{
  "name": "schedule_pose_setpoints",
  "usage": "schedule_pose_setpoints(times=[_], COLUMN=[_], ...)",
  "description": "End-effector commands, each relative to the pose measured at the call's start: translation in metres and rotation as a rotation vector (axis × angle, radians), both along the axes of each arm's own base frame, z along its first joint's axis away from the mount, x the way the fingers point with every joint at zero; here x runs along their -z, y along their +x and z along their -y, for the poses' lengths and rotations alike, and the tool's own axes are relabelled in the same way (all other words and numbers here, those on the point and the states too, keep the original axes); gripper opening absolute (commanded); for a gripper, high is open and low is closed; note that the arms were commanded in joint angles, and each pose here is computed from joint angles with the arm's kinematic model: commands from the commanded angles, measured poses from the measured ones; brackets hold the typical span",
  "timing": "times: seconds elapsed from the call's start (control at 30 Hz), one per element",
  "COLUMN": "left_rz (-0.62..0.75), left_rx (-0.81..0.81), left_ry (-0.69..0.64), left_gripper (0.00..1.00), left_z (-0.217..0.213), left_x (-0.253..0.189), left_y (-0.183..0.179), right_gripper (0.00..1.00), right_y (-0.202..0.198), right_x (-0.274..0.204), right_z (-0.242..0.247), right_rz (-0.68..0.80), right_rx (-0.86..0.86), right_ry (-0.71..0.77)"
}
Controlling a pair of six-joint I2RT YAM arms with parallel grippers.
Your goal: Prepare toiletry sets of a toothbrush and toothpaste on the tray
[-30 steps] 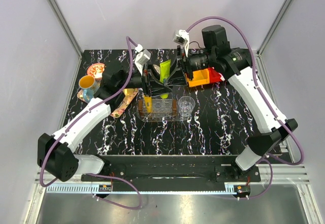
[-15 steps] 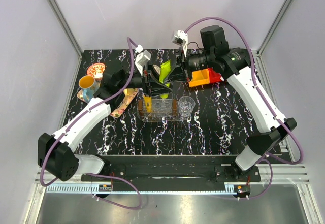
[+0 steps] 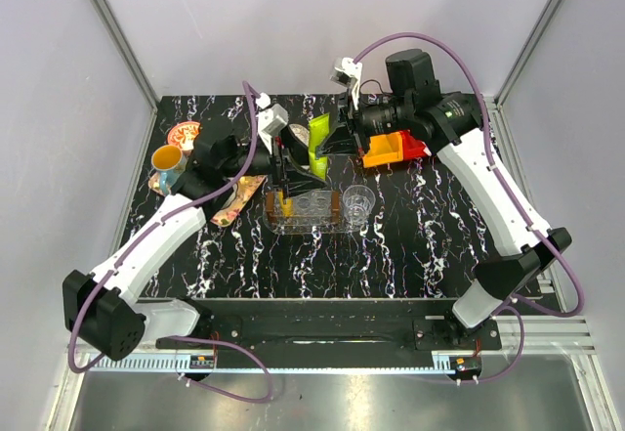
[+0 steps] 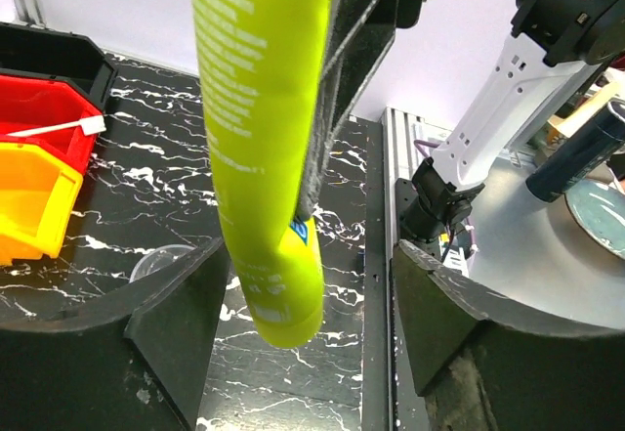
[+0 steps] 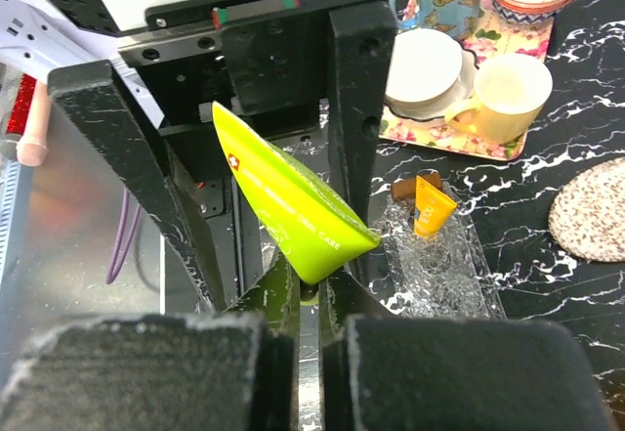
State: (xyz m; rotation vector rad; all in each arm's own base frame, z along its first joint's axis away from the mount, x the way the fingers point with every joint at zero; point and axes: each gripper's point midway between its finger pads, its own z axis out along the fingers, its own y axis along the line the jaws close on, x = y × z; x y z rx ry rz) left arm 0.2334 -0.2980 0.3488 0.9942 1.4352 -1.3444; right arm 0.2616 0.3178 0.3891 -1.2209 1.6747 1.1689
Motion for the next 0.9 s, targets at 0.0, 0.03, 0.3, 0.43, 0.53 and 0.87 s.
schedule_pose_setpoints(times=[0.0, 0.03, 0.3, 0.43, 0.53, 0.87], left_rz=[0.119, 0.116, 0.227, 0.233, 0.203, 0.088], left_rx=[-0.077, -0.095, -0.240, -0.284, -0.284, -0.337], left_ry=[0.004, 0.017, 0.032, 0.033, 0.026, 0.025], left_gripper=[0.72, 0.73, 0.78, 0.79, 0.79, 0.79], left_z=[-0.012, -0.015, -0.038, -0.041, -0.039, -0.034], left_x=[-0.017, -0.015, -0.057, -0.074, -0.081, -0.075], left_y=[0.005, 0.008, 0.024, 0.029, 0.031, 0.049], right_gripper=[0.00, 0.00, 0.00, 0.00, 0.00, 0.00], right_y=[-0.007, -0.006, 0.001, 0.004, 0.006, 0.012], right_x=[-0.023, -0.023, 0.003, 0.016, 0.022, 0.020], right_z=[0.008, 0.010, 0.016, 0.016, 0.014, 0.008], right_rz=[0.097, 0.105, 0.105, 0.095, 0.098, 0.147], right_rx=[0.019, 0.031, 0.074, 0.094, 0.105, 0.159], right_ry=[0.022, 0.016, -0.051, -0.072, -0.086, -0.094])
